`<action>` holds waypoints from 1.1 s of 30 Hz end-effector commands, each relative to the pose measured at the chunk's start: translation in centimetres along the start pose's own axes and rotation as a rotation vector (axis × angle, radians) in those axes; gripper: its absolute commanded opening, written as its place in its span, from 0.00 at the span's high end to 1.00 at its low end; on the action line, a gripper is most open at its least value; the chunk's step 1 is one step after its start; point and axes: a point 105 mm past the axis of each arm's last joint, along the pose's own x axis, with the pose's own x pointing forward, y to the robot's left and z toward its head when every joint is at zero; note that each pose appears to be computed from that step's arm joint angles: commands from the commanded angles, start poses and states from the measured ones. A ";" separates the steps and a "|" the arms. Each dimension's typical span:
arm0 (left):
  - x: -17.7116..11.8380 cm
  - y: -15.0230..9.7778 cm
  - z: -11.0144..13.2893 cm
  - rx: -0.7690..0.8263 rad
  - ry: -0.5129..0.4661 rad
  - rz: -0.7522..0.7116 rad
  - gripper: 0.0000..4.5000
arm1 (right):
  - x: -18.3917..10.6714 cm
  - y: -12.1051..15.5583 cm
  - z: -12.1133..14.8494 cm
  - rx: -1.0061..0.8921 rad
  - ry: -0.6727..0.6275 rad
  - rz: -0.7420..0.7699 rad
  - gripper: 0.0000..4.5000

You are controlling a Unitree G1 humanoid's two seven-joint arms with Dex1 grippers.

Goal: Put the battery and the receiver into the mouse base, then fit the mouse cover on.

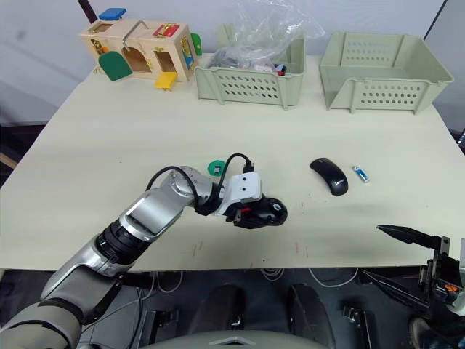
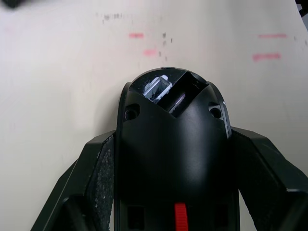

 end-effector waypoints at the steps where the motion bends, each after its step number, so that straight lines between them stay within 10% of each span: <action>1: -0.2 0.2 0.3 0.035 0.021 0.020 0.36 | 0.6 -0.5 1.6 -0.017 -0.026 -0.021 0.00; 23: 1.1 -0.5 0.0 -0.014 0.014 0.016 0.36 | 7.3 -14.4 -0.8 0.167 0.377 -0.642 0.00; 30: 1.2 -0.5 0.1 -0.022 0.011 0.020 0.36 | 7.5 -16.4 -2.7 0.179 0.444 -0.695 0.60; 33: 1.3 -0.6 0.2 -0.021 0.008 0.019 0.36 | 7.6 -17.0 -3.2 0.174 0.458 -0.719 0.60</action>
